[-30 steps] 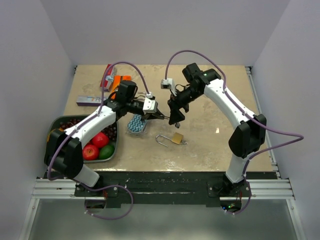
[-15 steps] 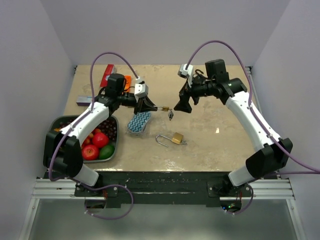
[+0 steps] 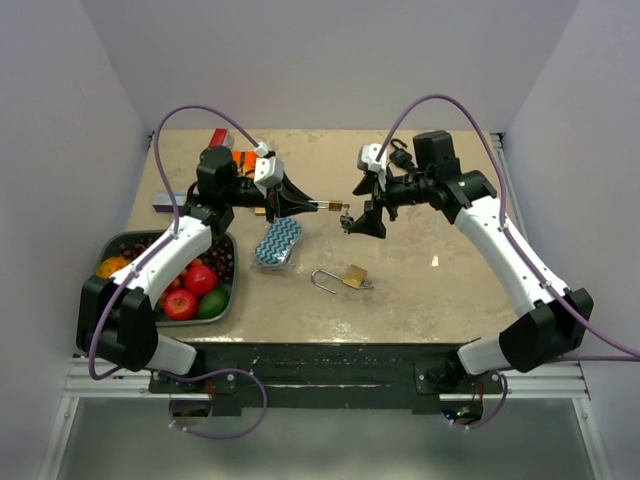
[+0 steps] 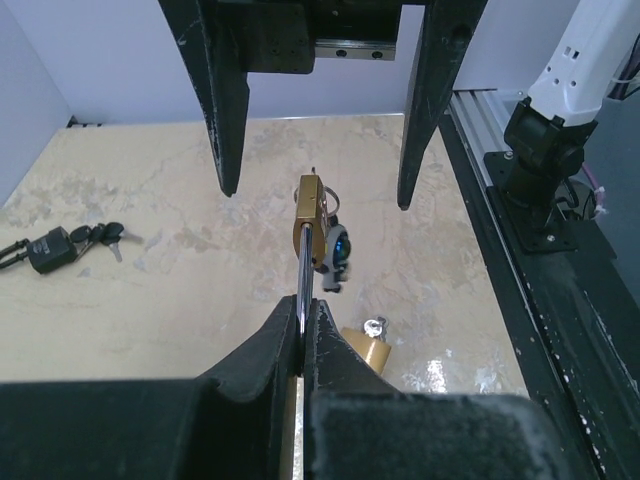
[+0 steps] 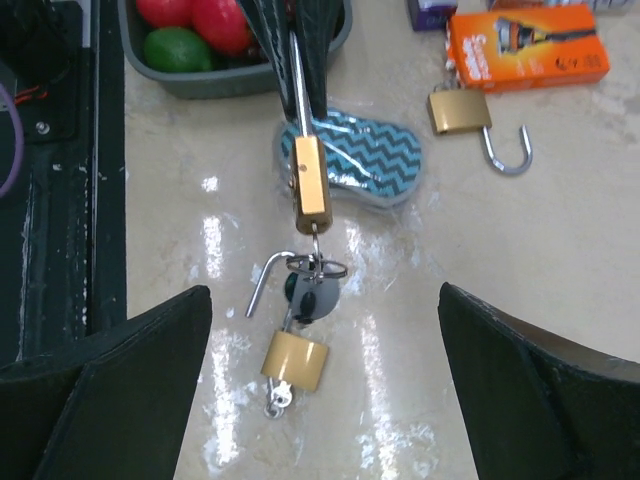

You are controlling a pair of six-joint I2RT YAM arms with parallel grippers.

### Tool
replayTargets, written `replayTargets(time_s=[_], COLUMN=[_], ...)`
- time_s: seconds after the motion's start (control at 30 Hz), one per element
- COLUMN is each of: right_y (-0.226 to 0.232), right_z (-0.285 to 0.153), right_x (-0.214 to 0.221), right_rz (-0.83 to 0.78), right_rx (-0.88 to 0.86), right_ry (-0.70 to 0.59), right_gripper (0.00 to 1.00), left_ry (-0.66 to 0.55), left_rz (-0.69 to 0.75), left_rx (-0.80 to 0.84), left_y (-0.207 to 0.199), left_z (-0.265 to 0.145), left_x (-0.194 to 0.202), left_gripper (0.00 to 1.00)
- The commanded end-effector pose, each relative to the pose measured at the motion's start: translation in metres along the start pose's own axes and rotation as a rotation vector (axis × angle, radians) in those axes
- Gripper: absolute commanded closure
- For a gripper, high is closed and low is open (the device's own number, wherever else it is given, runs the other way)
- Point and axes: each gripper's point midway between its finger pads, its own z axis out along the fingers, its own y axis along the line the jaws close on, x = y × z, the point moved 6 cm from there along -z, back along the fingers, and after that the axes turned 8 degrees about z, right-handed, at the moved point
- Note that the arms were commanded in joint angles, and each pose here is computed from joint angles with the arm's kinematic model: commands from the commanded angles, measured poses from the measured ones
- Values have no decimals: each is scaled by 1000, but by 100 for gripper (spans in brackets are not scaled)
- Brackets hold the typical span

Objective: Lock with the key
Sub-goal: Lock the lock.

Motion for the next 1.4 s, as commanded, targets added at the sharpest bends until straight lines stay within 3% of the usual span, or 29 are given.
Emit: replayTargets(time_s=[0.0,0.27,0.7,1.07,1.27,1.3,1.37], right_y=[5,3,7,11,13,13,13], right_z=[-6,3,10,16,19,20,22], right_x=[-33,-37,-53,-49,-50,-50,-49], right_rz=[-148,-182,-155,-167,-171,-172,-180], right_rx=[-23,-24,-38,-42,-50,-55,-58], right_ry=[-119,-113,-141,-110,-105,-106,-95], right_gripper=[5,27,39,59,80,95,100], left_ry=[-71,-86,-73,-73,-71,-73,-74], left_rz=[91,60,53,50,44,48,45], left_rx=[6,-1,-5,-7,-8,-4,2], left_y=[1,0,-5,-5,-5,-6,-7], left_z=[-1,1,3,5,7,8,11], left_x=[-28,-33,-28,-28,-27,-28,-28], left_gripper=[100,100,100,100,100,100,100])
